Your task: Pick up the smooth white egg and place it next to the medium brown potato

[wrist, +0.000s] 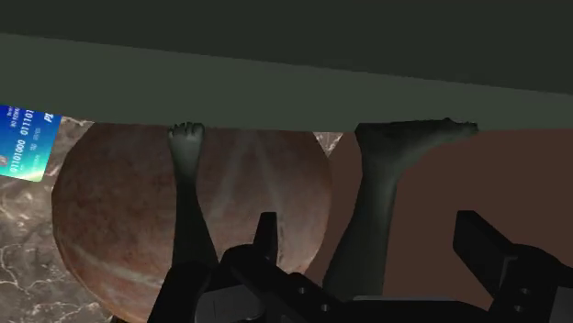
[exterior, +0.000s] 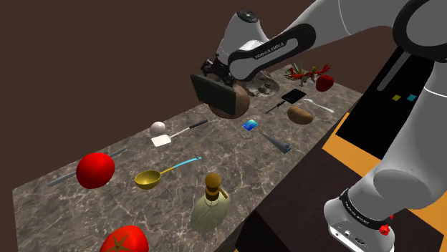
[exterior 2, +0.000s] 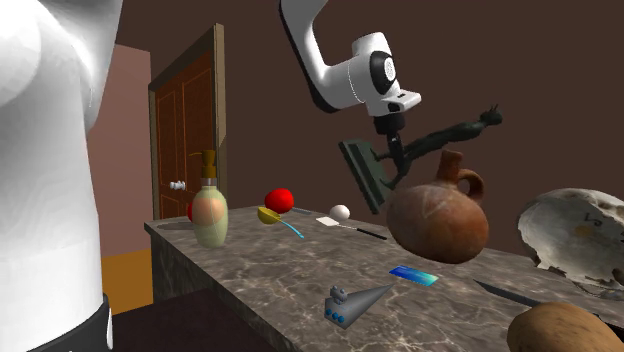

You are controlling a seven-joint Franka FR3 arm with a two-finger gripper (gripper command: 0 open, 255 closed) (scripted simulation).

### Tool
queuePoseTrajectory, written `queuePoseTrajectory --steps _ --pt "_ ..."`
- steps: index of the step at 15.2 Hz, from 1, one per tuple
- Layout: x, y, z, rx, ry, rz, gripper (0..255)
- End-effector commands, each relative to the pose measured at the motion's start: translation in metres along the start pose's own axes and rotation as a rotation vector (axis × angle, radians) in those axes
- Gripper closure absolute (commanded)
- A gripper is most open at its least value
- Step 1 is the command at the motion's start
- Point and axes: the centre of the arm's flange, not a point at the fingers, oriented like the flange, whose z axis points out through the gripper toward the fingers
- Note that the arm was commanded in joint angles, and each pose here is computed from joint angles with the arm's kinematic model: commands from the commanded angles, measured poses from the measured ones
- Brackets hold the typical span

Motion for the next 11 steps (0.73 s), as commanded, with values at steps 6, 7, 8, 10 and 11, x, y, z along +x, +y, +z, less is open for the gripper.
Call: queuePoseTrajectory --steps 6,7,8,10,11 --pt "-0.064 -0.022 0.058 -0.073 -0.035 -0.001 0" --pt "-0.074 -0.029 0.063 -0.073 -0.036 -0.003 0" --pt "-0.084 -0.036 0.068 -0.073 -0.038 -0.005 0" --pt "-0.104 -0.049 0.078 -0.072 -0.041 -0.009 0" --pt "-0.113 -0.055 0.083 -0.072 -0.043 -0.011 0"
